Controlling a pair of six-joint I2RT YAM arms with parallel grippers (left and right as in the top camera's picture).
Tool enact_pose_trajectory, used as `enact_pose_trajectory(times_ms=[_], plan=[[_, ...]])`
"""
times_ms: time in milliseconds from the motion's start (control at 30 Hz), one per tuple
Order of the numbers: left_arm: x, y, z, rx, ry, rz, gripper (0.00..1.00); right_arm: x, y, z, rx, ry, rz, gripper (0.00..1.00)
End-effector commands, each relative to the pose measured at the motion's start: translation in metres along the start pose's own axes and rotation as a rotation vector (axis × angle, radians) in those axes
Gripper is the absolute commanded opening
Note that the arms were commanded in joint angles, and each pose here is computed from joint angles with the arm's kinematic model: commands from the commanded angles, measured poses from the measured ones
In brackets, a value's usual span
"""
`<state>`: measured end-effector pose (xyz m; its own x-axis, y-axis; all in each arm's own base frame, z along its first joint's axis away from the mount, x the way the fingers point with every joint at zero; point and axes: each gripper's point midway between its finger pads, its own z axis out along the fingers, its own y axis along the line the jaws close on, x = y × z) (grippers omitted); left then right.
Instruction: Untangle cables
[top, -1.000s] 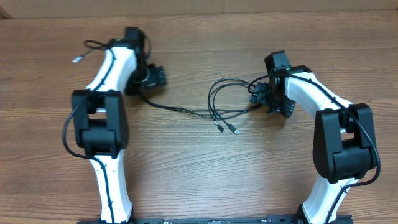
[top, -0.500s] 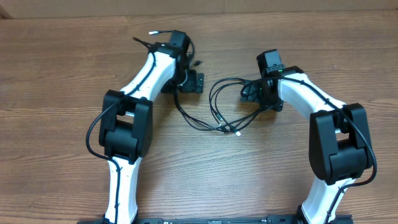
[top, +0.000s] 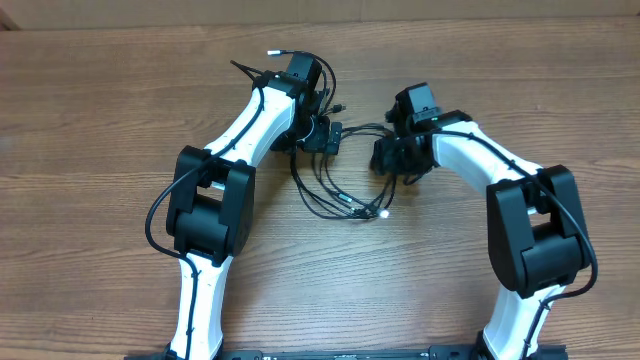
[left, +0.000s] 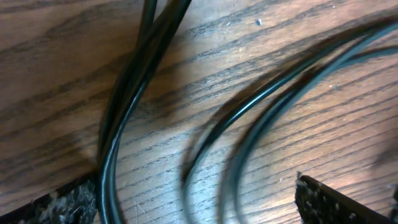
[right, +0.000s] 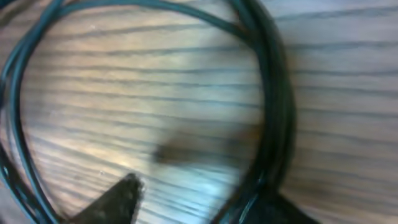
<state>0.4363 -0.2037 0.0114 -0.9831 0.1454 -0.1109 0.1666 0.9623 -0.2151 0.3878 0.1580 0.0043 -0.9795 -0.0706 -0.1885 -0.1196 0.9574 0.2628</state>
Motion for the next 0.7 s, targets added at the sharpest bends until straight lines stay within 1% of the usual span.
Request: enact_pose_trajectory(times_ms=[0, 33, 67, 100, 133, 367, 467, 600, 633, 667], plan=[[0.0132, -0.0074, 0.0167, 0.04, 0.056, 0.021, 1.0, 0.0461, 0.0038, 0.0357, -0.044, 0.161, -0.067, 0.36], [0.0132, -0.0074, 0.0167, 0.04, 0.056, 0.021, 0.99, 0.0462, 0.0042, 0.0357, -0.044, 0.161, -0.068, 0.29], [0.0132, -0.0074, 0.0167, 0.04, 0.056, 0.021, 1.0, 0.0462, 0.0042, 0.0357, -0.044, 0.161, -0.068, 0.19], [0.0132, -0.0074, 0.0167, 0.04, 0.056, 0.021, 1.0, 0.0463, 0.0044, 0.0358, -0.044, 0.162, -0.068, 0.06], [0.0132, -0.0074, 0.0167, 0.04, 0.056, 0.021, 1.0, 0.0463, 0.0044, 0.0358, -0.044, 0.161, -0.069, 0.04], [0.0132, -0.0074, 0.0167, 0.04, 0.056, 0.021, 1.0, 0.0462, 0.0045, 0.0358, -0.044, 0.161, -0.068, 0.04], [0.0132, -0.0074, 0.0167, 0.039, 0.056, 0.021, 1.0, 0.0462, 0.0045, 0.0358, -0.044, 0.161, -0.068, 0.16], [0.0132, -0.0074, 0.0167, 0.039, 0.056, 0.021, 1.0, 0.0463, 0.0045, 0.0358, -0.045, 0.161, -0.068, 0.18], [0.0132, -0.0074, 0.0167, 0.039, 0.056, 0.021, 1.0, 0.0463, 0.0044, 0.0358, -0.044, 0.161, -0.068, 0.2], [0.0132, -0.0074, 0.0167, 0.039, 0.056, 0.021, 1.0, 0.0463, 0.0044, 0.0358, -0.044, 0.161, -0.068, 0.25]])
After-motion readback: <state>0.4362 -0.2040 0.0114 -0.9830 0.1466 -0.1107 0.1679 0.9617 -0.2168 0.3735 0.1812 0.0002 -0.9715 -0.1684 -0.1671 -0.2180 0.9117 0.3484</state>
